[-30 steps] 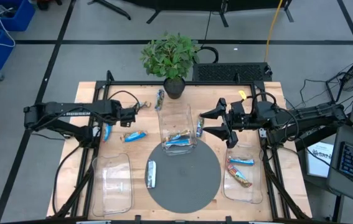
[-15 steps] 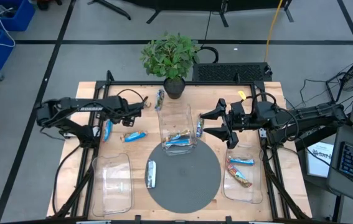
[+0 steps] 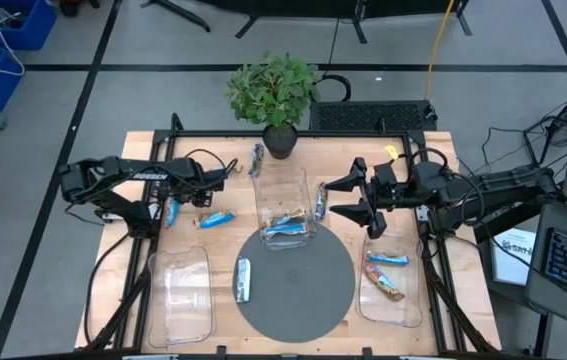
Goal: Pick and place Granola Bars by type
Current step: Put the red granola bar into the right transparent bin
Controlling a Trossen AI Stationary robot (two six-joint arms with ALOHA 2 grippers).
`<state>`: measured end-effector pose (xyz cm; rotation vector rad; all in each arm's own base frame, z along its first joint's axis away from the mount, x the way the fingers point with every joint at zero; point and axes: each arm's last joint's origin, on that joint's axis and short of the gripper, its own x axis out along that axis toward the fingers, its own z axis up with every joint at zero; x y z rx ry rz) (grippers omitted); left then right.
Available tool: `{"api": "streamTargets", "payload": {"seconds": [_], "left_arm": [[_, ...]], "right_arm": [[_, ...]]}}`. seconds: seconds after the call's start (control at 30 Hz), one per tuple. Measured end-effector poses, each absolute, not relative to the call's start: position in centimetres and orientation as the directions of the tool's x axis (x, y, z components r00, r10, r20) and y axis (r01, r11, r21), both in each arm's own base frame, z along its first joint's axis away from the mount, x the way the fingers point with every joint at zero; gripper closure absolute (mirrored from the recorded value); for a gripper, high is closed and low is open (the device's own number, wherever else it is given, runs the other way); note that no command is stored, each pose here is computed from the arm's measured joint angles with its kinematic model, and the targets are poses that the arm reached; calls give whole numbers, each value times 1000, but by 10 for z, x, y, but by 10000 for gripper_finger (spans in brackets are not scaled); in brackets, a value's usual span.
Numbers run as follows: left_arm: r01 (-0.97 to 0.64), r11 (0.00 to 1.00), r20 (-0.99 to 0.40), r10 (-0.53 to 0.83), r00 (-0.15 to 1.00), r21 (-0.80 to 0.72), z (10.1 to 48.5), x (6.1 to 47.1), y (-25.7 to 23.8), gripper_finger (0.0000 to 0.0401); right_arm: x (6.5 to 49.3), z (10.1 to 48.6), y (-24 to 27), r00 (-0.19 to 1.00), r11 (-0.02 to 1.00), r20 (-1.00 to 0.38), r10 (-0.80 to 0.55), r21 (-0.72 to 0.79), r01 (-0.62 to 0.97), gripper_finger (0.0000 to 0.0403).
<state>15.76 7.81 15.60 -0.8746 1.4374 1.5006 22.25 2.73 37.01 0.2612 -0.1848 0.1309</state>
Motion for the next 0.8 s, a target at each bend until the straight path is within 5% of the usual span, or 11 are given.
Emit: {"api": "streamTargets", "payload": {"seconds": [0.8], "left_arm": [[-941,8,-937,96,-336,338,134,143,93,25]], "right_arm": [[221,371,28,973,955,194,128,240,-174,149]]}}
